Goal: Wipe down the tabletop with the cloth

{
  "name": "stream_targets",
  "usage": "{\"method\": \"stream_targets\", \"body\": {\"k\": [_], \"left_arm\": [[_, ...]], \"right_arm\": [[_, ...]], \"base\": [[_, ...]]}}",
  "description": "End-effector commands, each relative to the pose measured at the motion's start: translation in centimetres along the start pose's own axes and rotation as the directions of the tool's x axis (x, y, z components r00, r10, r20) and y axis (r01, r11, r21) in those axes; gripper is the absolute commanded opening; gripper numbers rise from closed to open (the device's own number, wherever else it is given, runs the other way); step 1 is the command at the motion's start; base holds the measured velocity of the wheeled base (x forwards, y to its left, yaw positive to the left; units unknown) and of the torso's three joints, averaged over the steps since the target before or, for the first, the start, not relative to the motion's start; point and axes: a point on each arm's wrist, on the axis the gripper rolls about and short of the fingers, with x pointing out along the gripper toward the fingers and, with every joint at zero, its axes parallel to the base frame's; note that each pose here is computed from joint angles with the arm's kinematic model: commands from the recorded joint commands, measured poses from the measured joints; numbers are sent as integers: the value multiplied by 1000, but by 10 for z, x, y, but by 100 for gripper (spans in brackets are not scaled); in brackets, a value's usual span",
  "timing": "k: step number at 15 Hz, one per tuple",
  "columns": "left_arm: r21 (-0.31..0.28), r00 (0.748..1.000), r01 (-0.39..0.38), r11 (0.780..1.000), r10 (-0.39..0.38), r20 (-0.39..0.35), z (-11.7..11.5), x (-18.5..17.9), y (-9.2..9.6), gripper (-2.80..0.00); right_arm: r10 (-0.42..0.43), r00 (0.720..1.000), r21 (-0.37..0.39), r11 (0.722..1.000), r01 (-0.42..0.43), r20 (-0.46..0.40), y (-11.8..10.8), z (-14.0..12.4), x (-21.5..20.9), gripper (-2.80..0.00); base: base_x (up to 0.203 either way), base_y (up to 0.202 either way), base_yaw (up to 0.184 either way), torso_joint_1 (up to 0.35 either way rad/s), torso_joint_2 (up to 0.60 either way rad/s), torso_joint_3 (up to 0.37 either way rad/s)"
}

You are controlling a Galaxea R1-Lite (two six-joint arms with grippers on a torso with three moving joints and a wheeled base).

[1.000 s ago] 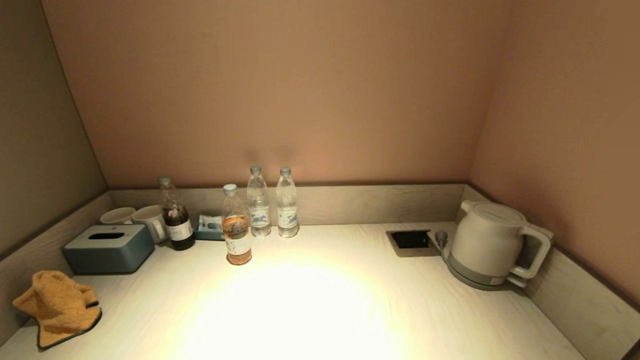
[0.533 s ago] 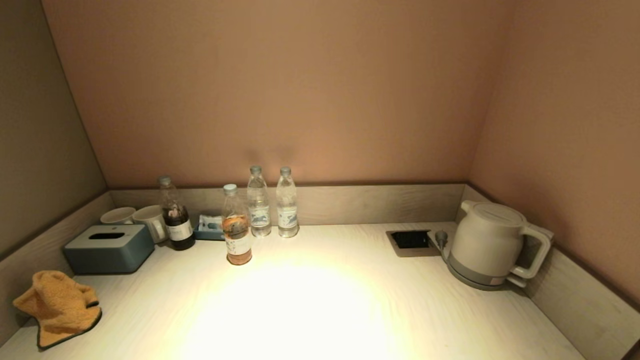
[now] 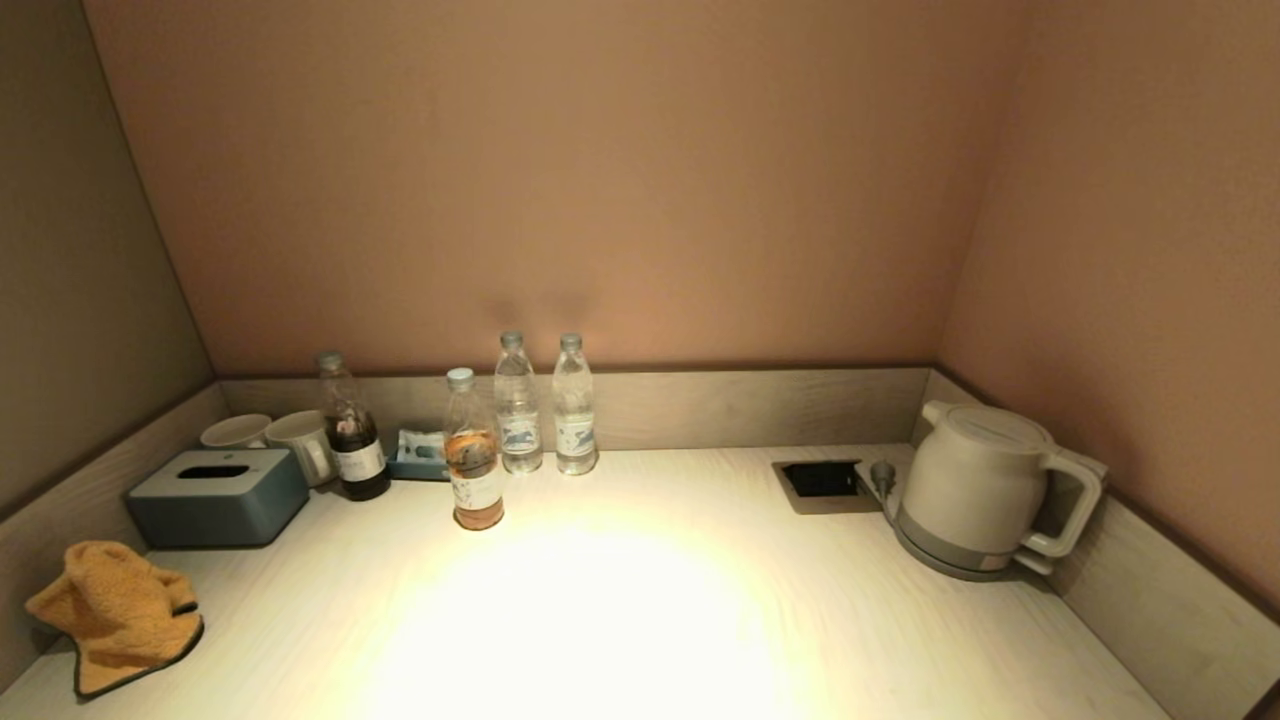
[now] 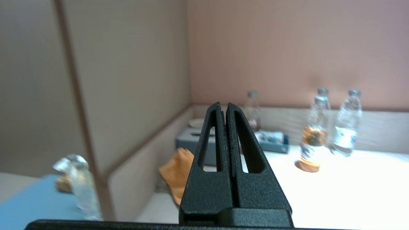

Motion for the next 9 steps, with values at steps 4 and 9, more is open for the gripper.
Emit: {"method": "stream_targets", "body": {"k": [4, 9], "left_arm": [[-23, 998, 57, 998, -57, 5, -37, 11, -8, -280], [-28, 988, 152, 988, -153, -10, -66, 15, -13, -280]], "right_arm": [[0, 1000, 0, 1000, 0, 0, 0, 0, 0, -280], [0, 1000, 0, 1000, 0, 0, 0, 0, 0, -280]], "base": [[0, 0, 0, 0, 0, 0], [0, 0, 0, 0, 0, 0]]}}
